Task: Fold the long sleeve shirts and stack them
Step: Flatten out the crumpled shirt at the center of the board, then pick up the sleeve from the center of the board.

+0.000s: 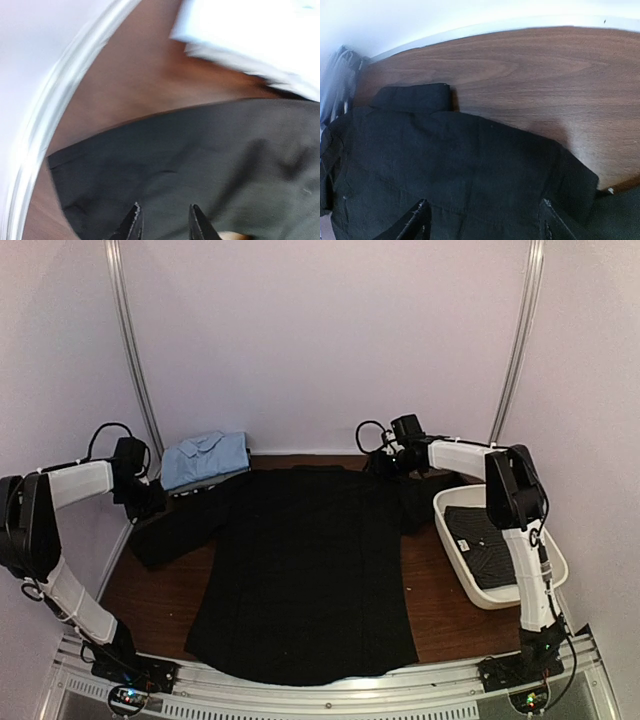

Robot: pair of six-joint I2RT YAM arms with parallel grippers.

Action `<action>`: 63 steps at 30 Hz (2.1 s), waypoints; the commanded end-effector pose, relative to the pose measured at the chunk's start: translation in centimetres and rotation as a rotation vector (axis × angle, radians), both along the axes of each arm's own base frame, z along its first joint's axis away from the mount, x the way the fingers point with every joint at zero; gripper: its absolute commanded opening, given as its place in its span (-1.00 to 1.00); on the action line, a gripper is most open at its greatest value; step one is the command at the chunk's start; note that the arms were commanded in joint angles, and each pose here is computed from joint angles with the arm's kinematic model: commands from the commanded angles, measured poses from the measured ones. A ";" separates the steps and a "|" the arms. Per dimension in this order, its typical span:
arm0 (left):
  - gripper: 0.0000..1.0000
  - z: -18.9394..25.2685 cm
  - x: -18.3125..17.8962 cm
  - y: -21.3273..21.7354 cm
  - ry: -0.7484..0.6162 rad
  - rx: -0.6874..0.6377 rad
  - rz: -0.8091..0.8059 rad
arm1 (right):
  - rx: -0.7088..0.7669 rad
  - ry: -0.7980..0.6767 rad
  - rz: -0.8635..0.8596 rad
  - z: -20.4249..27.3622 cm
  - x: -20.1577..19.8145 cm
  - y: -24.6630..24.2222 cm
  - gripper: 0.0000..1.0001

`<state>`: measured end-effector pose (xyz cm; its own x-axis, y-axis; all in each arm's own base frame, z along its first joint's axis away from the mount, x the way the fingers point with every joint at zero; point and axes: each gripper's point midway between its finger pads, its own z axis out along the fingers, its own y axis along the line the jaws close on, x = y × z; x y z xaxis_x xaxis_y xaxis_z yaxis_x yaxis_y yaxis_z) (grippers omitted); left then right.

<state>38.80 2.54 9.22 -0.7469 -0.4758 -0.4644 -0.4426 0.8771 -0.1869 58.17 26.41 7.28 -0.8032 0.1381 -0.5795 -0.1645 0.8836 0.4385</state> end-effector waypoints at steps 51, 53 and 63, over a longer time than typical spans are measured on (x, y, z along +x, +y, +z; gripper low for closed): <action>-0.34 4.1 -3.7 -22.3 -0.152 -0.269 -0.623 | -0.369 0.067 -0.214 -1.1 0.4 -24.3 0.07; -0.34 4.1 -3.7 -22.3 -0.151 -0.273 -0.619 | -0.355 0.068 -0.198 -1.1 0.3 -23.8 -0.17; -0.34 4.6 -3.6 -22.4 -0.161 -0.281 -0.614 | -0.262 0.009 -0.123 2.1 0.5 -19.8 -1.00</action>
<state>34.87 -19.48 12.15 -0.8760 -0.0912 -0.4736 0.1482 0.8836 -0.4441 58.09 3.80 6.00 -0.8267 0.0912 -0.5551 0.0198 0.9909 0.1332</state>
